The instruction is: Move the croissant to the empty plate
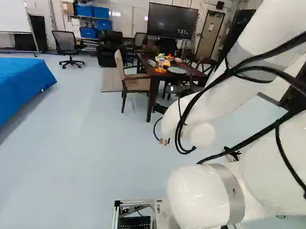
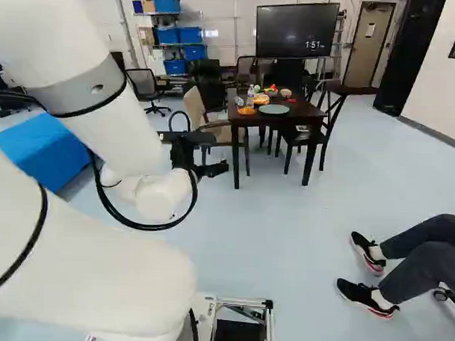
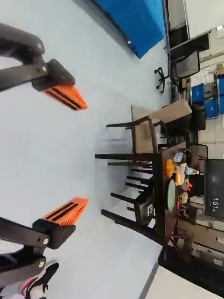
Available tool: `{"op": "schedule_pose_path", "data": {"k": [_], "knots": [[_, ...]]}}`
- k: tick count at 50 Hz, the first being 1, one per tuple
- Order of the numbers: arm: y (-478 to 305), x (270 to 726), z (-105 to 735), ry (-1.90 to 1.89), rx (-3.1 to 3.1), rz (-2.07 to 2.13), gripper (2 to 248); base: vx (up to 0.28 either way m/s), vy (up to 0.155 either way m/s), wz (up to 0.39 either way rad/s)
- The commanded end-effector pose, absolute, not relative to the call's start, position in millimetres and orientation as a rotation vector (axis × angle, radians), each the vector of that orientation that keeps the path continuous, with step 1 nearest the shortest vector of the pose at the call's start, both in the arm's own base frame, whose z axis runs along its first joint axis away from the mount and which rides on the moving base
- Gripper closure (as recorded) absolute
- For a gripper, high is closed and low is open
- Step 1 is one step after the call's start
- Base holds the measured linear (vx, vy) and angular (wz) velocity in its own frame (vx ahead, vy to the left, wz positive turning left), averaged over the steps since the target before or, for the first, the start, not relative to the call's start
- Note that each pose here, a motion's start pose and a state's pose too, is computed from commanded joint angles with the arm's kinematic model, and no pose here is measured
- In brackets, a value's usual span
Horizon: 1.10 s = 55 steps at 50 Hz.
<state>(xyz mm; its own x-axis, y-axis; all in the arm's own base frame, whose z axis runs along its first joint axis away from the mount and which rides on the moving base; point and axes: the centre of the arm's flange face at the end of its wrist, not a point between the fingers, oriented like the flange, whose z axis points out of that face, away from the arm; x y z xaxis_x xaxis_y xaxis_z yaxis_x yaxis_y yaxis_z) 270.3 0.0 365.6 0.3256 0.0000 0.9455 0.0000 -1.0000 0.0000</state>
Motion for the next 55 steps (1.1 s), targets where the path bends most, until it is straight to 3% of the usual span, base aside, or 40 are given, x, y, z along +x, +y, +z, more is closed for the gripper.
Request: {"op": "schedule_pose_path", "data": {"k": [55], "knots": [[0.0,270.3,365.6,0.0,2.558,1.824,3,0.121,-0.002,-0.014]]}}
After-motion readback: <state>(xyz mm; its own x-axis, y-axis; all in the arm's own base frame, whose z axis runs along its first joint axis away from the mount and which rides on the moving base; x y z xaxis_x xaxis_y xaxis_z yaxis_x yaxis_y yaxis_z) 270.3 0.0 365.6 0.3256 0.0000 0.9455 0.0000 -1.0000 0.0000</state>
